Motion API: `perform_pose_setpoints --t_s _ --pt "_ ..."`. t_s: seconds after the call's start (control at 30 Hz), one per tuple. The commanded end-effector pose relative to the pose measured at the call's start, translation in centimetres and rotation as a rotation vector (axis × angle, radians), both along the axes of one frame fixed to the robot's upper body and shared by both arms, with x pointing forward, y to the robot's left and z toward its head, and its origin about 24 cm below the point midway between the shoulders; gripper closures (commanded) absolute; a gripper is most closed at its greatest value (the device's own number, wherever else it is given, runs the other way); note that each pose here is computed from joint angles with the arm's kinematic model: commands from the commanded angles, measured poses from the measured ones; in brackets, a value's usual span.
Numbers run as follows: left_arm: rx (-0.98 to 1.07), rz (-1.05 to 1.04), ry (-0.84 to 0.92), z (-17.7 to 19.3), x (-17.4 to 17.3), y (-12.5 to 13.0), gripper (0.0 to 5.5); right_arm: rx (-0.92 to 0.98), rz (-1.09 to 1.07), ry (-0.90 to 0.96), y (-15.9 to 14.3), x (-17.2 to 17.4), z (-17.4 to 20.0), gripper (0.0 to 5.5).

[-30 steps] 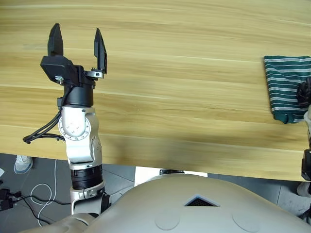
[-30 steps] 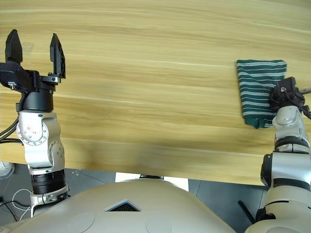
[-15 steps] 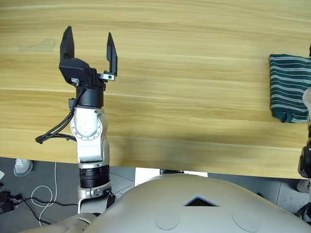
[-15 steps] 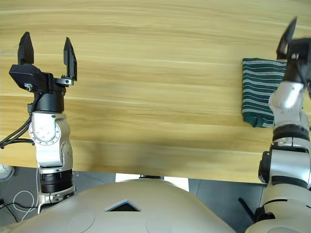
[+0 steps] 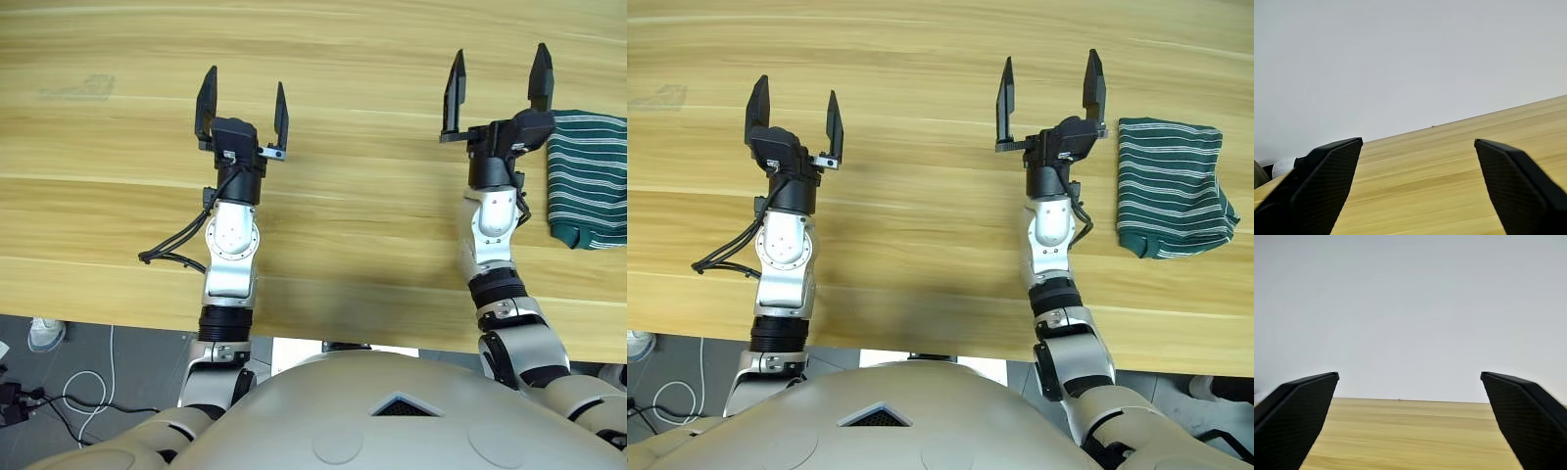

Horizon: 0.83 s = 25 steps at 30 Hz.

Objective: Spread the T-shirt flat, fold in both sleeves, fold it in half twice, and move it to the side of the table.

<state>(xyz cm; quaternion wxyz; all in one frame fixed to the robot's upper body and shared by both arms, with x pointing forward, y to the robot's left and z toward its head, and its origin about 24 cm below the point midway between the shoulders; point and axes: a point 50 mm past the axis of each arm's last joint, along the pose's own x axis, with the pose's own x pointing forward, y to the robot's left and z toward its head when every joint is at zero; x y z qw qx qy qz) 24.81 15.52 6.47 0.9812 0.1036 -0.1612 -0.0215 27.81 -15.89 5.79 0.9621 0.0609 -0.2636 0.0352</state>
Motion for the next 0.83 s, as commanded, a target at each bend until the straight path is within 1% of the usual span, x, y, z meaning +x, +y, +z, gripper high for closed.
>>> perform_pose_setpoints --t_s 0.03,0.83 --pt "-0.029 0.04 -0.004 -0.22 -0.21 0.85 1.23 0.038 0.028 0.016 0.49 -0.25 -0.33 0.11" --pt "-0.037 0.061 0.01 -0.72 -0.17 0.55 1.23 -0.029 0.036 -0.005 0.58 0.0 -0.55 0.11"
